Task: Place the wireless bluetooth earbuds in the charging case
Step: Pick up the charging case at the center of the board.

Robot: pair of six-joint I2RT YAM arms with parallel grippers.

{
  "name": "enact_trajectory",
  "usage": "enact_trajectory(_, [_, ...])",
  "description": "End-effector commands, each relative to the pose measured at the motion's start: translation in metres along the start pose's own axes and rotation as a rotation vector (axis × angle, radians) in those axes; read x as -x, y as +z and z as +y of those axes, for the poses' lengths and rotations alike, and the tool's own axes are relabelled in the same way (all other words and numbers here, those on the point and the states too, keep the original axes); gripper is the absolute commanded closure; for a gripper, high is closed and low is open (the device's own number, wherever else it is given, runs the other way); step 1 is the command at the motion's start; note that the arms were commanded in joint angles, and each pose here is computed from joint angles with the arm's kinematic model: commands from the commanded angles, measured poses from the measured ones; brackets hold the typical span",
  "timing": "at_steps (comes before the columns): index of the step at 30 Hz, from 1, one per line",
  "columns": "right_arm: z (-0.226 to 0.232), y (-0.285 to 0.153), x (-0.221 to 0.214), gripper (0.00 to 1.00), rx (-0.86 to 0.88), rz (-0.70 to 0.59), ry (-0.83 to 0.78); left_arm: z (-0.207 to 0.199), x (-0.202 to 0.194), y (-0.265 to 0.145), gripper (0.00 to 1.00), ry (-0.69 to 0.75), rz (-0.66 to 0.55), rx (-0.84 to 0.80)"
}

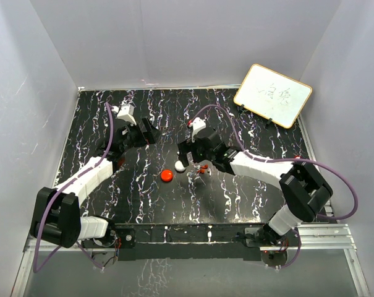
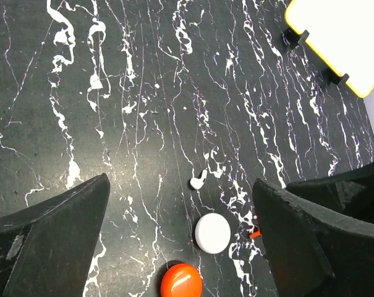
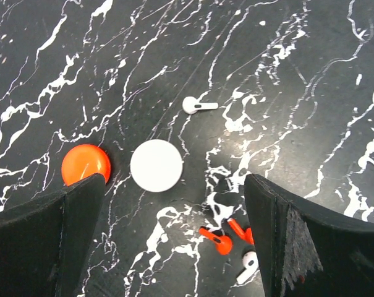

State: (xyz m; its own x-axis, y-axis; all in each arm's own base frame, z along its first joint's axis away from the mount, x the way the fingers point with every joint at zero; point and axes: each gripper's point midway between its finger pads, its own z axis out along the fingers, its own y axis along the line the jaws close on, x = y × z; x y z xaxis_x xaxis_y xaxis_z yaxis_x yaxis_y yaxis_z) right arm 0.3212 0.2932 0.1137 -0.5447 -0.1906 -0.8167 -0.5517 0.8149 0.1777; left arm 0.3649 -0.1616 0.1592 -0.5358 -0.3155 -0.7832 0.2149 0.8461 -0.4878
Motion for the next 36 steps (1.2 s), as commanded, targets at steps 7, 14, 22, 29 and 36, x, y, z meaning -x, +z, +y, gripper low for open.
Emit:
enact_trajectory(7, [0.027,0.024,-0.015,0.11,-0.042,0.005,-0.065,0.003,0.002,-0.006,0.01,0.012,-0.009,0.02])
enact_trajectory(14, [0.028,0.039,-0.029,0.16,-0.063,0.041,-0.067,0.006,-0.001,-0.007,0.01,0.016,-0.003,0.034])
enact_trajectory(22, [0.031,0.05,-0.04,0.2,-0.05,0.073,-0.069,0.009,-0.005,-0.006,0.01,0.014,0.006,0.042])
enact_trajectory(29, [0.034,0.055,-0.046,0.28,-0.04,0.09,-0.074,0.01,-0.005,-0.007,0.01,0.019,0.008,0.049])
enact_trajectory(36, [0.038,0.058,-0.052,0.35,-0.034,0.104,-0.084,0.013,-0.006,-0.008,0.02,0.014,0.01,0.065])
